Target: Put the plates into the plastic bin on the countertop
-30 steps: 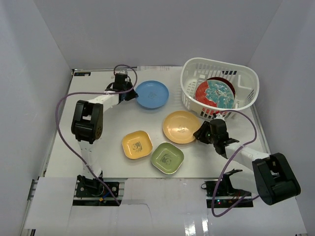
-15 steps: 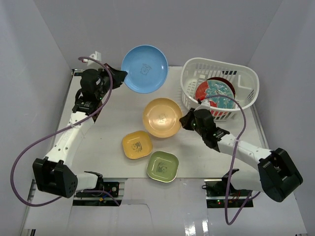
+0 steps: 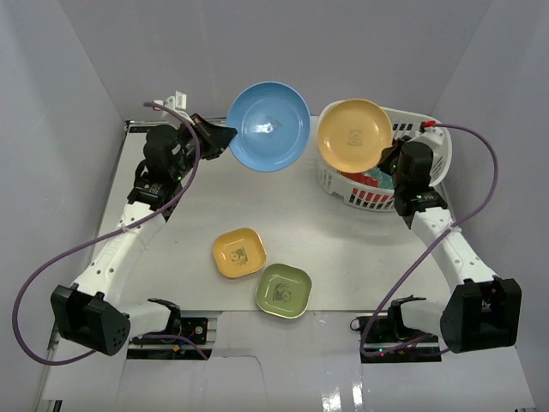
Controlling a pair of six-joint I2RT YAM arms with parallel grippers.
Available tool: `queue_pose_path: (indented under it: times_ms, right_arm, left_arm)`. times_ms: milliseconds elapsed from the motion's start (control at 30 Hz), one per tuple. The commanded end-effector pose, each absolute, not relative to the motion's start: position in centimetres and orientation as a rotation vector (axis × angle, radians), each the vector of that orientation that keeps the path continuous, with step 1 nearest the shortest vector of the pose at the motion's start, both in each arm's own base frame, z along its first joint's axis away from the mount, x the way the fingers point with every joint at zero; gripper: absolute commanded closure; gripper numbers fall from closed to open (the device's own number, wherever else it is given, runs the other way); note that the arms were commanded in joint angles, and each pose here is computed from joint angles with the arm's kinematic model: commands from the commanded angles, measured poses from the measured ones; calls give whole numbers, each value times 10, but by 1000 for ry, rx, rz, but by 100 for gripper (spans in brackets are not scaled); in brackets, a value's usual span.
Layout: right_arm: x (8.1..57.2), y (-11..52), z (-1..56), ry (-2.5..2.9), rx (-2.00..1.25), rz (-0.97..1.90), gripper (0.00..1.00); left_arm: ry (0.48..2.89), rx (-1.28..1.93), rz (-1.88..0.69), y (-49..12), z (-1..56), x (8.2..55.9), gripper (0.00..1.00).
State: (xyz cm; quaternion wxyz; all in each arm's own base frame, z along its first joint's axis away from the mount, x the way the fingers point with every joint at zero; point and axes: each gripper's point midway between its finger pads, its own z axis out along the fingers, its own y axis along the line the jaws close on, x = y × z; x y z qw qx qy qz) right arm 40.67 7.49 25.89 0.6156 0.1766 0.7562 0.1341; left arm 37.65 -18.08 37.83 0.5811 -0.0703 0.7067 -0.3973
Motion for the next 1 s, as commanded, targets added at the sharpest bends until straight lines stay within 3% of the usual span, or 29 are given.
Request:
queue_pose_path:
  times_ms: [0, 200, 233, 267, 333, 367, 467, 533, 667, 700, 733, 833, 900, 933, 967]
  right_arm:
    - [412, 35, 263, 1738, 459, 242, 92]
    - [424, -11, 220, 1824, 566, 272, 91]
    - [424, -12, 220, 1830, 563, 316, 84]
    - [424, -13, 221, 1830, 561, 330, 59]
    - [420, -21, 233, 1799, 590, 342, 37]
    - [416, -18, 246, 1778, 573, 381, 24]
    - [403, -21, 277, 1703, 571, 447, 24]
    - [394, -18, 293, 1665, 553, 477, 26]
    - [361, -3, 337, 1556, 468, 527, 39]
    - [356, -1, 341, 1548, 449, 533, 40]
    - [350, 4, 342, 1557, 432, 546, 41]
    - [333, 17, 349, 1550, 348, 579, 41]
    - [323, 27, 349, 1566, 301, 606, 39]
    - [320, 31, 350, 1568, 283, 618, 37]
    - [314, 37, 354, 1562, 255, 638, 35]
  left_arm:
    - [1615, -102, -1000, -213, 396, 373, 100]
    - [1677, -1, -980, -283, 377, 391, 100]
    - [1686, -4, -965, -289, 374, 398, 100]
    - [1709, 10, -962, -305, 367, 407, 100]
    - [1786, 12, -936, -323, 337, 425, 100]
    - [1765, 20, -946, -334, 348, 430, 100]
    - [1834, 41, -933, -367, 316, 447, 100]
    - [1803, 64, -945, -389, 330, 452, 100]
    - [1837, 123, -885, -440, 310, 462, 100]
    - [1875, 151, -851, -453, 282, 471, 100]
    - [1829, 155, -868, -462, 303, 474, 100]
    - [1856, 183, -855, -485, 280, 477, 100]
    - [1866, 183, -861, -492, 272, 477, 81]
    - [1872, 179, -869, -495, 268, 478, 64]
    - [1867, 178, -872, -495, 270, 479, 31]
